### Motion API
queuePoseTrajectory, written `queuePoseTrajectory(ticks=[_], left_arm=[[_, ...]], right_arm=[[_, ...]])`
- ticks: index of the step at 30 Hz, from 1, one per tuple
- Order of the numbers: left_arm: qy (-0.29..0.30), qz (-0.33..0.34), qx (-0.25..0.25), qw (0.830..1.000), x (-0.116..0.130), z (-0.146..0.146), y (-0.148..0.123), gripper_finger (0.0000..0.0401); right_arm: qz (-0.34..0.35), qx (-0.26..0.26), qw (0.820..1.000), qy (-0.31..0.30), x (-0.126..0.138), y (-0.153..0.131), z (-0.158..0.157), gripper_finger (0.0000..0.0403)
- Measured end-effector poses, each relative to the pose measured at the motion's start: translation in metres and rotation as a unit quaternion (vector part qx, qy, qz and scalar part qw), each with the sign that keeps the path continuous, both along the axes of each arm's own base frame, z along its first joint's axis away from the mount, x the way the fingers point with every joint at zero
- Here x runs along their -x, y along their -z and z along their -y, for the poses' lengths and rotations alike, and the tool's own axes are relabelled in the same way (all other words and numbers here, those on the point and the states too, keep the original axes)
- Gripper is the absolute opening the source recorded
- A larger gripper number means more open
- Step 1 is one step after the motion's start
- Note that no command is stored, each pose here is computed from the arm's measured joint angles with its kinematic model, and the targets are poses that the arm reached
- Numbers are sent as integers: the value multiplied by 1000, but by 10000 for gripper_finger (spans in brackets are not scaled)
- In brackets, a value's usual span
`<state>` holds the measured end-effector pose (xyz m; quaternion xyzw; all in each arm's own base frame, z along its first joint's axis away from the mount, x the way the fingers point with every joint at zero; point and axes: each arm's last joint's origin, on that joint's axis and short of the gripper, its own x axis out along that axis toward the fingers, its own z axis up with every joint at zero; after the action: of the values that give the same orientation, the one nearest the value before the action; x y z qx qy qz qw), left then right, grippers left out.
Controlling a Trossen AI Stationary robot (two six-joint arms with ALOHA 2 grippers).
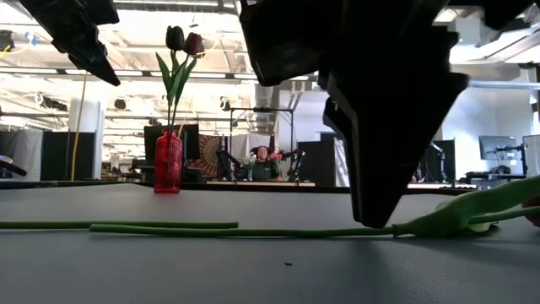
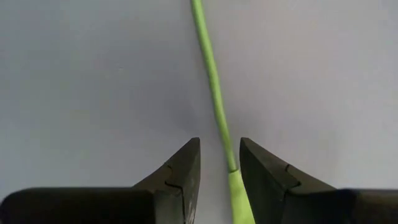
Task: Sort flowers into vase by color
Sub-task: Put the dark red tulip into the red vase
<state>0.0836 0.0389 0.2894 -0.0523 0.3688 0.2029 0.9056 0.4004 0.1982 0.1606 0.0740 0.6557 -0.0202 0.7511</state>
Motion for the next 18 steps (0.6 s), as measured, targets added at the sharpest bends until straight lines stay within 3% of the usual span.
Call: queuePoseTrajectory(ticks=[13, 18], left_arm=[[-1, -9, 5, 1000, 1, 1, 1, 187], [-3, -10, 3, 1000, 1, 0, 1, 187]], right_arm=[[-5, -4, 1000, -11, 4, 14, 3, 135], [-12, 4, 1000, -13, 6, 14, 4, 89]])
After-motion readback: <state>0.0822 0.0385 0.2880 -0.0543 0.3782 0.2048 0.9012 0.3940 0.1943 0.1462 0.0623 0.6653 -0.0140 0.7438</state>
